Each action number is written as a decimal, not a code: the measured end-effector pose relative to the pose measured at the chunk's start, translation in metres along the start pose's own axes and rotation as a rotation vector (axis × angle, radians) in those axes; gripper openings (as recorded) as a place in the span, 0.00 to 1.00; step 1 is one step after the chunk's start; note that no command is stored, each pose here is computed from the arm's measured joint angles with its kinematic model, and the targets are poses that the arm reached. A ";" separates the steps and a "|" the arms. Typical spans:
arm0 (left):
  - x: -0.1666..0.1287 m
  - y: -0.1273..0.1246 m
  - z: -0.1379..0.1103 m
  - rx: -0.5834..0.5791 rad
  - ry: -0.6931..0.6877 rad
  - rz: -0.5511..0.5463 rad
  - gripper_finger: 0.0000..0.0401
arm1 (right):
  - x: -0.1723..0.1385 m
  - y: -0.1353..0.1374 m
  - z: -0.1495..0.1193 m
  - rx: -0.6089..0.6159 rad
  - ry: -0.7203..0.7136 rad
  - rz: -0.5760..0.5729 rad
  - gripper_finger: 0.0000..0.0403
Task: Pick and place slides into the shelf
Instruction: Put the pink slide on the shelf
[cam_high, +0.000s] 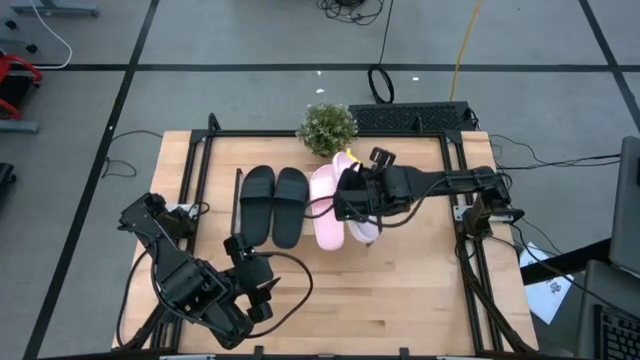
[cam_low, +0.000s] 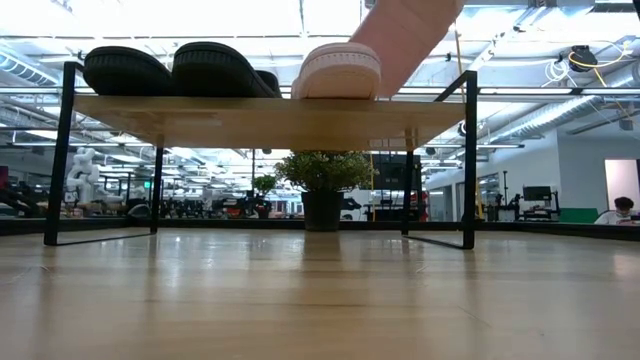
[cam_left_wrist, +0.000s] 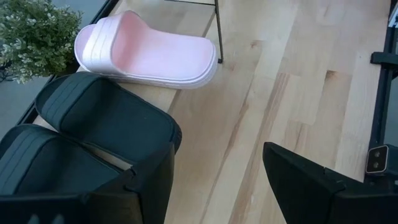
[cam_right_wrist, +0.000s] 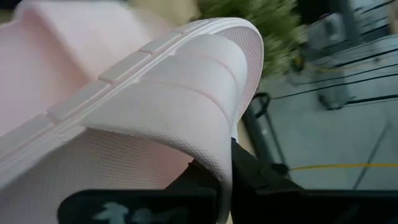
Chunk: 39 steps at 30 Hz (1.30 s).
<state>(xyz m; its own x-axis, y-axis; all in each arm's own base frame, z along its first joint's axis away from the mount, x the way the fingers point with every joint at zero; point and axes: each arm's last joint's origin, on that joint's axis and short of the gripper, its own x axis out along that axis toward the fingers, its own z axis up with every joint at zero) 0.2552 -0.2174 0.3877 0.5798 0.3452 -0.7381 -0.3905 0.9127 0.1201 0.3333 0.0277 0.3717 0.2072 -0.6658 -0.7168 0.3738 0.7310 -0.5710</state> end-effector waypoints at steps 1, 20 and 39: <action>0.000 0.000 0.000 -0.002 0.000 0.000 0.61 | -0.002 -0.003 0.000 -0.003 -0.017 -0.022 0.00; 0.009 0.006 0.009 -0.018 0.003 0.028 0.61 | -0.114 -0.149 -0.080 0.354 -0.397 0.056 0.00; 0.034 0.028 0.034 -0.041 0.013 0.112 0.61 | -0.067 -0.117 -0.081 0.061 -0.216 -0.054 0.00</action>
<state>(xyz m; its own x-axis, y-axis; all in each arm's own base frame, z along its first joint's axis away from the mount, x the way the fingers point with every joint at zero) 0.2882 -0.1722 0.3881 0.5216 0.4412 -0.7303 -0.4812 0.8589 0.1752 0.2025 -0.0007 0.4538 0.3714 -0.7254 -0.5795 0.4422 0.6870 -0.5766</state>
